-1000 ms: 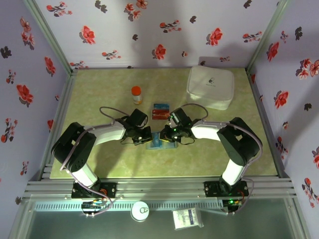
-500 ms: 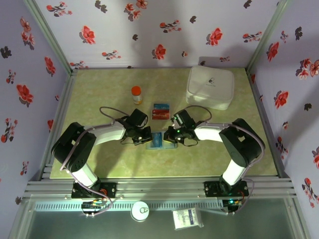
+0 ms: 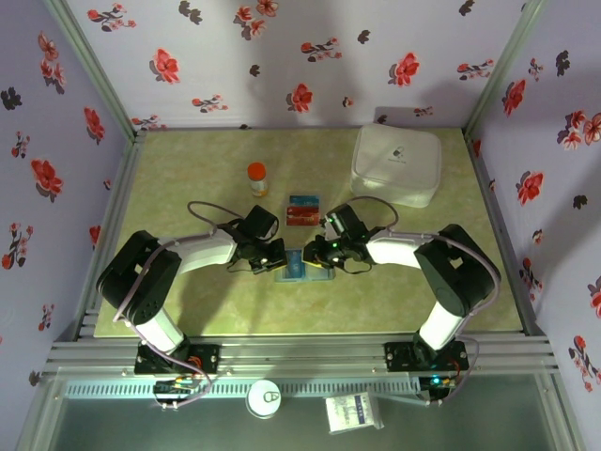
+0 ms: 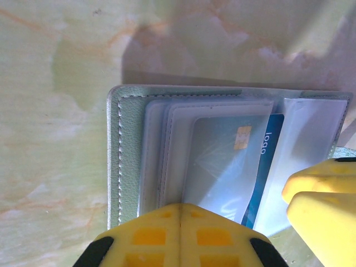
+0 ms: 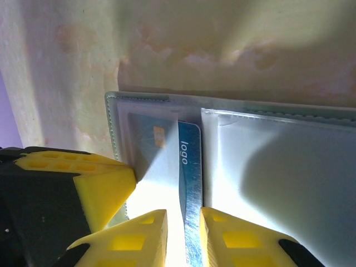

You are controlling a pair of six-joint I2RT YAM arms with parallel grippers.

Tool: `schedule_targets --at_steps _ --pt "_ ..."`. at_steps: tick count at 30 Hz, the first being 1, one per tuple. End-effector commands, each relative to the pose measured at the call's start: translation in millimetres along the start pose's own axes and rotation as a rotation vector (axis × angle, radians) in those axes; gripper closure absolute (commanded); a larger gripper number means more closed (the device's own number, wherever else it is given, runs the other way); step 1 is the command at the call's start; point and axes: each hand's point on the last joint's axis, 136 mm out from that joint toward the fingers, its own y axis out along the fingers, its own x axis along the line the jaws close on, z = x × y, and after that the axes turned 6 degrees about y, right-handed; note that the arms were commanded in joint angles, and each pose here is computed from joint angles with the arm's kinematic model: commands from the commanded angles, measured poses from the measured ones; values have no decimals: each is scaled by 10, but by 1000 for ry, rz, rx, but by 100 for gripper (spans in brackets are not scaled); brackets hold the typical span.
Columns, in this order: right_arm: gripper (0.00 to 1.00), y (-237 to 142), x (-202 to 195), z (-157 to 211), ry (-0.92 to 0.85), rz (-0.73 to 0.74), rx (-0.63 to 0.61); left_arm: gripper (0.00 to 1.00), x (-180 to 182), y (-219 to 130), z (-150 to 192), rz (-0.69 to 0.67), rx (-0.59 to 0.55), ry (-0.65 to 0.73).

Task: Take the credit cards out of the card holder

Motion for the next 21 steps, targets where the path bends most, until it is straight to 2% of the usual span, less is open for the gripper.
schedule_targets --at_steps 1,21 --pt "77 39 41 -5 -7 7 10 100 91 46 80 -27 27 -6" --pt "73 158 -2 9 -2 52 39 100 93 15 72 -22 20 -10"
